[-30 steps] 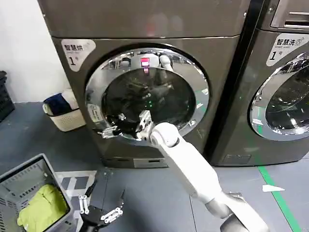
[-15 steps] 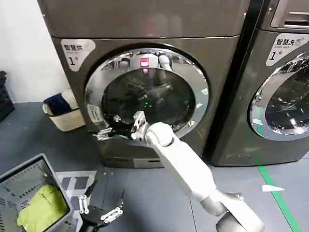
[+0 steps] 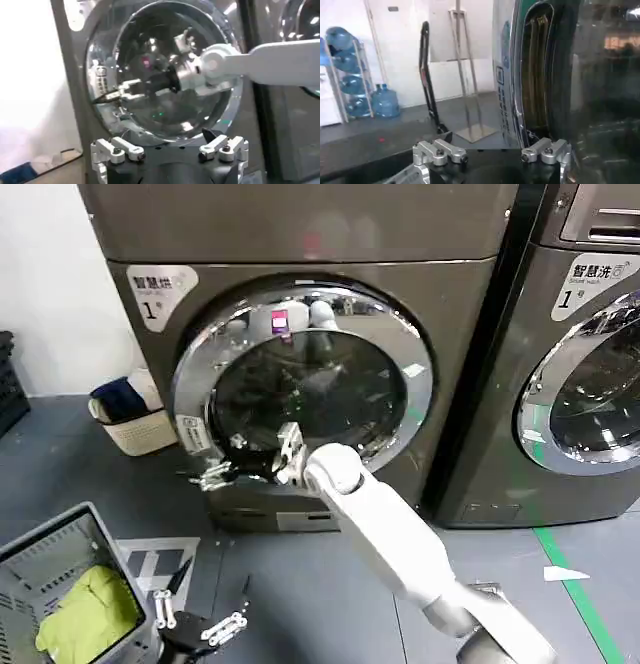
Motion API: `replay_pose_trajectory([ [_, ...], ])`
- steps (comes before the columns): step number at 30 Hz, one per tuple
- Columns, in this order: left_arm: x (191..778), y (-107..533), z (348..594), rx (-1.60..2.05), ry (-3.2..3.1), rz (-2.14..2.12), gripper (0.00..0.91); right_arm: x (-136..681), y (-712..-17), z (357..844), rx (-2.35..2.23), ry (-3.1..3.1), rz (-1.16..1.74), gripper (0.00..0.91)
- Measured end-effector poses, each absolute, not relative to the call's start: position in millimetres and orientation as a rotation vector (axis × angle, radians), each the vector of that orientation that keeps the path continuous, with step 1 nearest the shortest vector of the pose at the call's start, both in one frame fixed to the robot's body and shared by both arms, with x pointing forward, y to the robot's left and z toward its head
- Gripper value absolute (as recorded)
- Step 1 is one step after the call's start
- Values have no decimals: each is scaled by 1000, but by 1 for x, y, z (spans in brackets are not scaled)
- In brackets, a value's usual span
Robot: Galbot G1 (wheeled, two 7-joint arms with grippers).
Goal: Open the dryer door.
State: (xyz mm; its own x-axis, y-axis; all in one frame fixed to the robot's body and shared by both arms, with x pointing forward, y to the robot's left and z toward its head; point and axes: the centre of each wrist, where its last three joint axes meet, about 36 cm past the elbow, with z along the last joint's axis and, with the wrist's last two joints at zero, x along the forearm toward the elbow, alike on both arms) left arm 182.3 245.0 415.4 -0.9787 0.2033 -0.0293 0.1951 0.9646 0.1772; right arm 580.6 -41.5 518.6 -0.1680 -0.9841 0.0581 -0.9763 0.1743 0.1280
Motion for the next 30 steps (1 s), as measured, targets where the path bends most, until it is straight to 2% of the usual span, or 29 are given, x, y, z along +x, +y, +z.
replay_pose_trajectory([
  [30,202,309,448,150,3099,133,907,485,-136,533,2180,-2049,-34,907],
])
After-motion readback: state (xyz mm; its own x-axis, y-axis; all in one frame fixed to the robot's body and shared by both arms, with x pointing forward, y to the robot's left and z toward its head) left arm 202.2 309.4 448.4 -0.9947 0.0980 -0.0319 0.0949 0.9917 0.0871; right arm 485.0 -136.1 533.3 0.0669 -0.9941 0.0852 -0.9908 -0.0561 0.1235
